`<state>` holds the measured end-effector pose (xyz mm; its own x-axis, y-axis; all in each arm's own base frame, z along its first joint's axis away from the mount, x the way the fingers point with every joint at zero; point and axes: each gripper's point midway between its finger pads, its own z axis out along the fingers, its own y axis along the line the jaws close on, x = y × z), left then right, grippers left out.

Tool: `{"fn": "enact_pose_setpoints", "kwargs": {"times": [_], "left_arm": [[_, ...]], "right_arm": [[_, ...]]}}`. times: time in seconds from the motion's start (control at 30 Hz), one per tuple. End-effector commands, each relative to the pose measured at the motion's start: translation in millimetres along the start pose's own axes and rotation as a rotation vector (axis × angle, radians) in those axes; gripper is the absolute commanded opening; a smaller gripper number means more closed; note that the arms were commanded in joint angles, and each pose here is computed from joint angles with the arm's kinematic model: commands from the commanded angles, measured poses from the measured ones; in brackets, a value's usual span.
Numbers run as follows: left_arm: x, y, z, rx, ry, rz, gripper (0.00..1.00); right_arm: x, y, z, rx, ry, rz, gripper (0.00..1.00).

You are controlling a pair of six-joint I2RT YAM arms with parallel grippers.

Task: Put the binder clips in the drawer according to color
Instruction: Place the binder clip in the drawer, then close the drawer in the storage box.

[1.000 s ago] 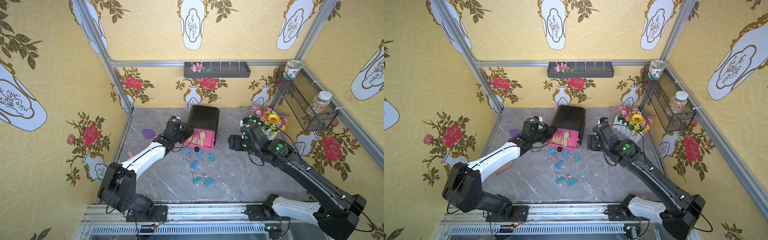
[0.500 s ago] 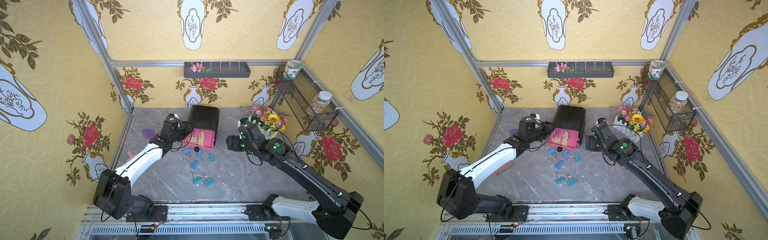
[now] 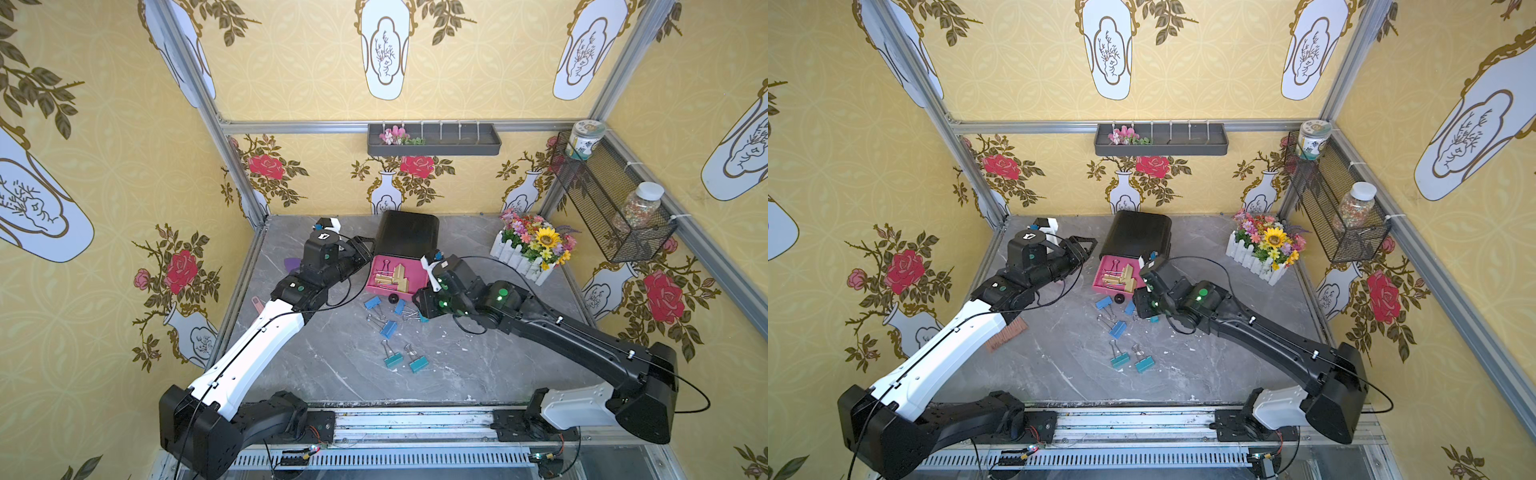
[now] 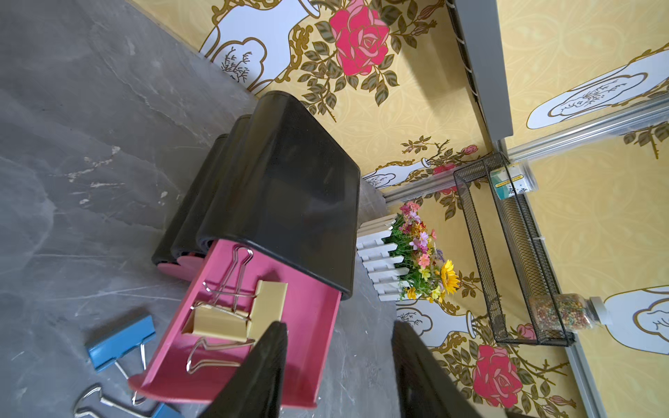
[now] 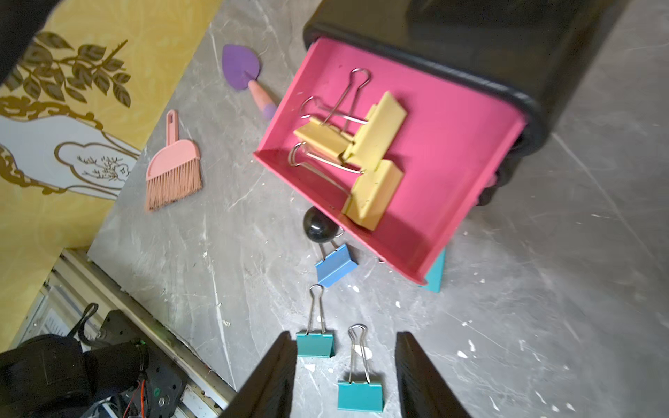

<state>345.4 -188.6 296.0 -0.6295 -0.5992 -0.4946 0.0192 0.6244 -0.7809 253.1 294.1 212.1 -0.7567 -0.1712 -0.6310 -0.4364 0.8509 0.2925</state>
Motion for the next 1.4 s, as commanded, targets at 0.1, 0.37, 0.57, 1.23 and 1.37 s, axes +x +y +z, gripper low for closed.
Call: {"fn": "enact_pose_setpoints", "kwargs": {"times": [0.1,0.37,0.57,1.23,1.37], "left_arm": [[19.7,50.0,-20.4,-0.119,0.017,-0.025,0.52],[44.8,83.7,-40.1,-0.149,0.022,-0.096,0.52],[49.0,90.4,-43.8,-0.161,0.022,-0.105,0.52],[59.9,101.3,-47.7,-0.169,0.039,-0.127,0.52],[61.4,103.1,-49.2,-0.168,0.037,-0.132,0.52]], "right_arm": [[7.6,25.9,34.2,-0.067,0.006,0.003,0.38],[13.5,12.6,61.9,0.014,0.015,-0.010,0.31],[13.5,4.3,73.8,0.062,0.006,-0.024,0.24],[-22.0,-6.5,97.1,0.139,-0.067,-0.015,0.14],[-28.9,-4.1,94.5,0.140,-0.090,-0.012,0.14]]}}
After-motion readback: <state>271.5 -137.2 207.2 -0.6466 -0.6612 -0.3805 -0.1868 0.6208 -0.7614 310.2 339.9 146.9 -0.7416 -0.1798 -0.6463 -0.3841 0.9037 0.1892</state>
